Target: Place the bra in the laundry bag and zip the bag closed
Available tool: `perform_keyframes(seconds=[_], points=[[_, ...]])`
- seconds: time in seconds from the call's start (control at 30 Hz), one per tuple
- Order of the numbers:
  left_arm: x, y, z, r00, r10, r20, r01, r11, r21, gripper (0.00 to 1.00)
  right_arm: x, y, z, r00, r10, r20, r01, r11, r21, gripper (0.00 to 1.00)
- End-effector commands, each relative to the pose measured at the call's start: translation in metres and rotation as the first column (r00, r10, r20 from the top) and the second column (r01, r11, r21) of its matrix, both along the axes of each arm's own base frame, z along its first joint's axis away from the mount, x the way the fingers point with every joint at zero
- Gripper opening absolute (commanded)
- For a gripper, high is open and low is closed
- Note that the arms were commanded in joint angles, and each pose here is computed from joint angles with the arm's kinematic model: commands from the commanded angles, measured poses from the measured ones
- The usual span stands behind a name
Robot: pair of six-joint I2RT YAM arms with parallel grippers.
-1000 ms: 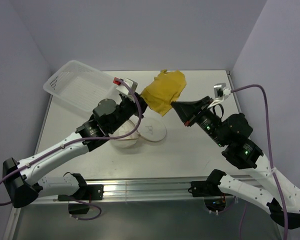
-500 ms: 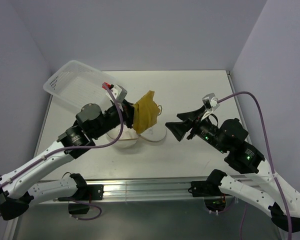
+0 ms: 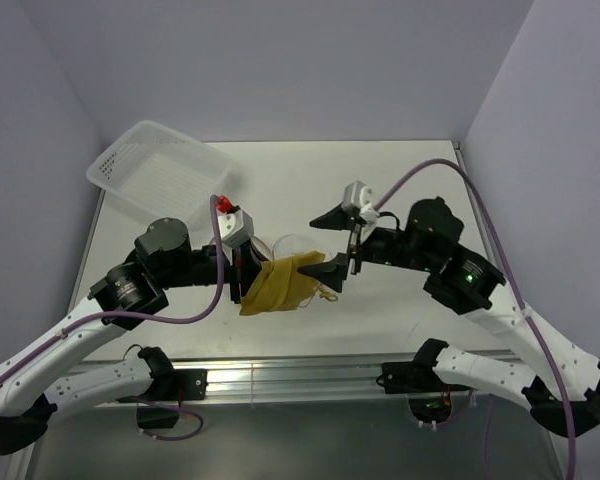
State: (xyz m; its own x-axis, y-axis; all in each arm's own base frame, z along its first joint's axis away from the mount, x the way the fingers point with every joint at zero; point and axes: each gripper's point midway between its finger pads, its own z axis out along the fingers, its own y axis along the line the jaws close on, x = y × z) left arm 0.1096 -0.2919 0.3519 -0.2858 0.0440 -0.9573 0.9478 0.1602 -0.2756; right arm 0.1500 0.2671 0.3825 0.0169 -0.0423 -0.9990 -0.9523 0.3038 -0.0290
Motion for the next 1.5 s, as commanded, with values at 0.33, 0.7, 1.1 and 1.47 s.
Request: perform_keyframes(seconds=[0.33,0.7,1.1,1.47], points=[[-0.008,-0.003,-0.001,0.996,-0.074,0.041,0.073,0.997,0.023,0.00,-0.057,0.025,-0.037,0.903,0.426,-0.062,-0.429,0.901,-0.057,1.00],[-0.013,-0.005,0.012,0.992,-0.110,0.053,0.111,0.994,-0.011,0.00,-0.056,0.032,-0.056,0.893,0.433,-0.123,-0.438,0.899,-0.022,0.97],[-0.017,0.003,0.025,0.993,-0.090,0.073,0.093,0.995,-0.039,0.00,-0.040,0.041,-0.074,0.913,0.371,-0.170,-0.379,0.926,-0.010,0.57],[0.049,0.020,0.006,0.945,0.326,-0.029,-0.325,0.945,0.044,0.93,0.029,0.017,-0.095,0.952,0.097,-0.290,-0.086,0.995,0.049,0.12]])
